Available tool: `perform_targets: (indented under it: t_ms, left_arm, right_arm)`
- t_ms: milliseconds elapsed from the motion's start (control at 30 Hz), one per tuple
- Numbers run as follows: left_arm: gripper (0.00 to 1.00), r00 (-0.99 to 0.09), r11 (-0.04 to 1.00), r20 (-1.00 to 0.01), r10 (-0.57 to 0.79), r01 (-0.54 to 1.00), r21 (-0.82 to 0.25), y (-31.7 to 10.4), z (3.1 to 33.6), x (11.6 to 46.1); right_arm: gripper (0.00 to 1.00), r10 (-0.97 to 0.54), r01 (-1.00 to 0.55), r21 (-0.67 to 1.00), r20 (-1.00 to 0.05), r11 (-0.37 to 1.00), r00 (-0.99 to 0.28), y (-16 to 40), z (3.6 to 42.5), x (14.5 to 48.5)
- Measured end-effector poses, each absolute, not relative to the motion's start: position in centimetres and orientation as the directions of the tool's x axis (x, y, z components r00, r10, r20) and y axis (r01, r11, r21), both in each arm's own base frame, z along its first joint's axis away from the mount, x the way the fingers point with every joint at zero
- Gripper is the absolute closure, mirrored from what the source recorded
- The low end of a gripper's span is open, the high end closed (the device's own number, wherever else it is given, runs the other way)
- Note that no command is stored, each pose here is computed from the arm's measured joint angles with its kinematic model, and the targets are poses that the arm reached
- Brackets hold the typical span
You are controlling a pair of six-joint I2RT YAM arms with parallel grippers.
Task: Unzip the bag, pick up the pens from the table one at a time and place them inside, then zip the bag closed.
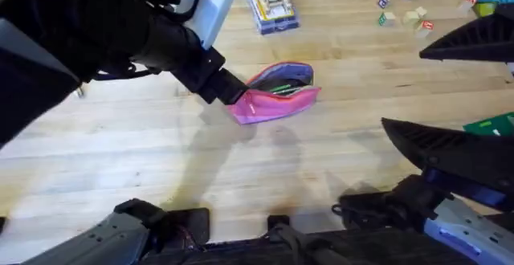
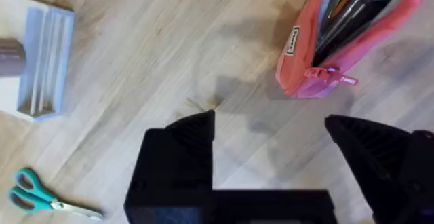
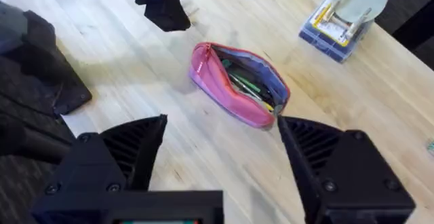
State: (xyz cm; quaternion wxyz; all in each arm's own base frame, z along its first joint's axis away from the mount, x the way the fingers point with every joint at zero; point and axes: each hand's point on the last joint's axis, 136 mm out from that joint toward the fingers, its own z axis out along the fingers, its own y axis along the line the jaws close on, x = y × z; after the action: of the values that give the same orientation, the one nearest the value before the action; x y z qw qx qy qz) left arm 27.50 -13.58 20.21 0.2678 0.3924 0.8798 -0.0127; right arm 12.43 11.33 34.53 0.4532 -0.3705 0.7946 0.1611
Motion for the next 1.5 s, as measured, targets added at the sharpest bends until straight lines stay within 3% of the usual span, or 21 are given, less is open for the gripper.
perform_targets:
  t_ms: [567, 833, 1033, 1300, 1500]
  left_arm:
    - [0.007, -0.438, 0.579, -0.559, 0.704, 0.810, 0.096, -10.8, 20.6, 27.9]
    - [0.007, -0.373, 0.521, -0.562, 0.738, 0.845, 0.124, -9.0, 20.6, 27.8]
    - [0.007, -0.328, 0.498, -0.592, 0.736, 0.855, 0.145, -7.4, 20.6, 28.2]
    - [0.008, -0.265, 0.401, -0.598, 0.756, 0.910, 0.104, -7.5, 17.5, 26.3]
    - [0.007, -0.168, 0.332, -0.628, 0.760, 0.931, 0.152, -8.3, 14.8, 26.6]
  right_arm:
    - [0.004, -0.435, -0.729, -0.054, -0.831, 0.683, -0.346, 12.0, 34.4, 13.7]
    - [0.004, -0.436, -0.733, -0.024, -0.817, 0.680, -0.378, 13.2, 34.0, 15.2]
    - [0.004, -0.427, -0.694, 0.074, -0.740, 0.717, -0.520, 14.5, 31.7, 17.7]
    - [0.004, -0.373, -0.626, 0.164, -0.679, 0.763, -0.633, 15.1, 30.2, 18.8]
    - [0.004, -0.252, -0.494, 0.282, -0.598, 0.823, -0.760, 15.6, 29.0, 19.7]
